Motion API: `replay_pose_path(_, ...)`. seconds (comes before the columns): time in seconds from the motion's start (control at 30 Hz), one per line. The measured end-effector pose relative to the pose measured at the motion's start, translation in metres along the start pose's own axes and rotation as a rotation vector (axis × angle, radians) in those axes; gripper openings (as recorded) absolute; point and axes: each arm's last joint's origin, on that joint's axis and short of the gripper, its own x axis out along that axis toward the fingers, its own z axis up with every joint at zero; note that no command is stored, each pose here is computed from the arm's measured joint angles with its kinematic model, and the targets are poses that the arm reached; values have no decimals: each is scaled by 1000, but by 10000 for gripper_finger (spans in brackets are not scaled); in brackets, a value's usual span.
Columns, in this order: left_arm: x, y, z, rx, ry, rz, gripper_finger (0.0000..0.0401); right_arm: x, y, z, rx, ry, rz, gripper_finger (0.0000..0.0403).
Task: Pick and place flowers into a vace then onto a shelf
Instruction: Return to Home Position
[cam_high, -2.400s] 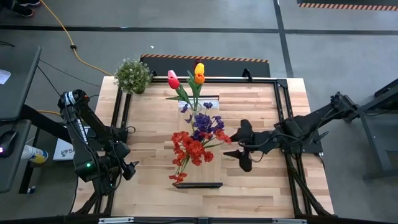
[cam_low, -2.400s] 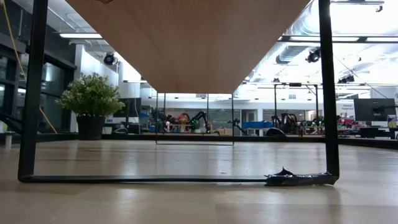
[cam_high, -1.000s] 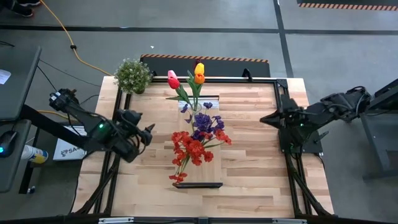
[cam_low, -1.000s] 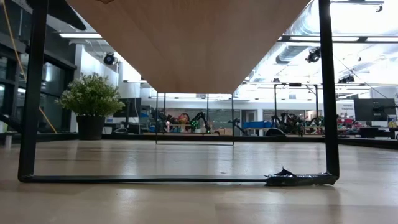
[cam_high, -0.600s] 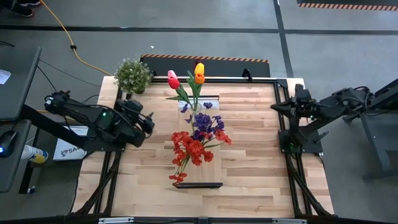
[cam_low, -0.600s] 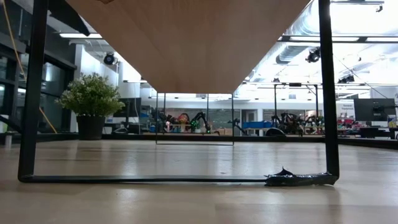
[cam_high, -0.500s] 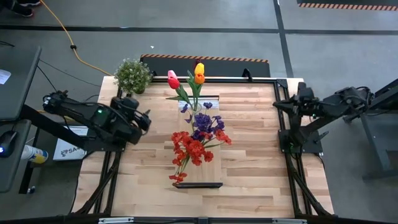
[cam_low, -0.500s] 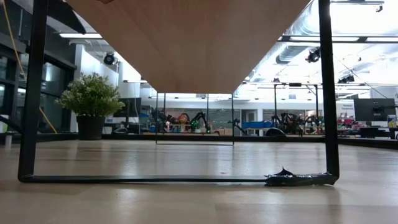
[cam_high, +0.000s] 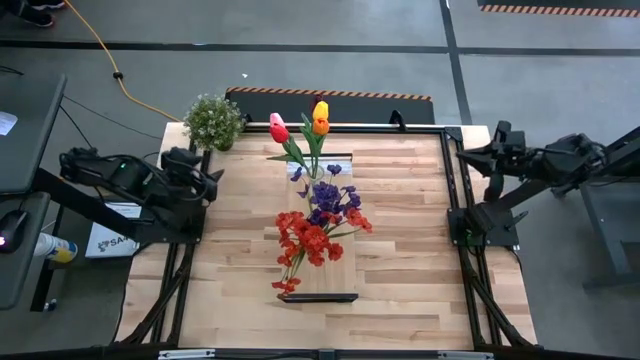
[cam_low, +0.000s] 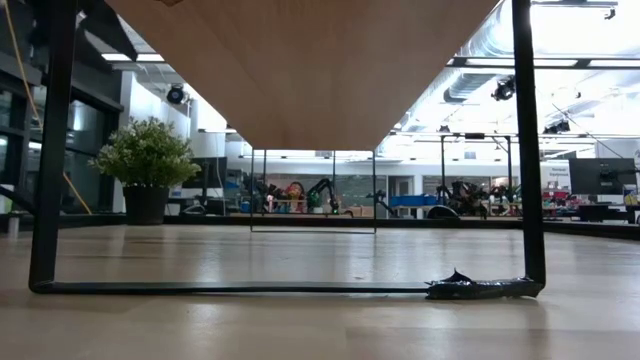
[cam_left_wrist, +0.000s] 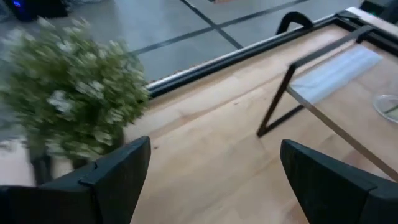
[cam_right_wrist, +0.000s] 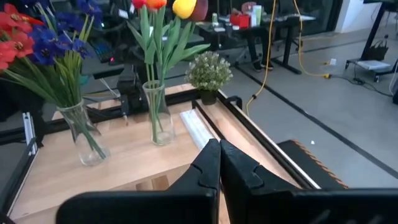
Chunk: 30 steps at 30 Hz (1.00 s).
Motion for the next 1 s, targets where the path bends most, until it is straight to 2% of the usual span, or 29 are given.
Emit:
replay_pose_path(0.33,22,-7,-35,-2,24,-116,390,-15,-17,-7,-9,-48,19,0)
replay_pose_path(0.6,34,-14,-52,-43,9,-150,390,-10,-23,-39,19,-45,12,0)
replay_pose_path(0.83,40,-17,-61,-60,7,-165,392,-11,-32,-64,92,-125,28,0)
replay_pose_path(1.0,48,-27,-70,-73,5,-230,392,-10,-34,-76,102,-193,82,0)
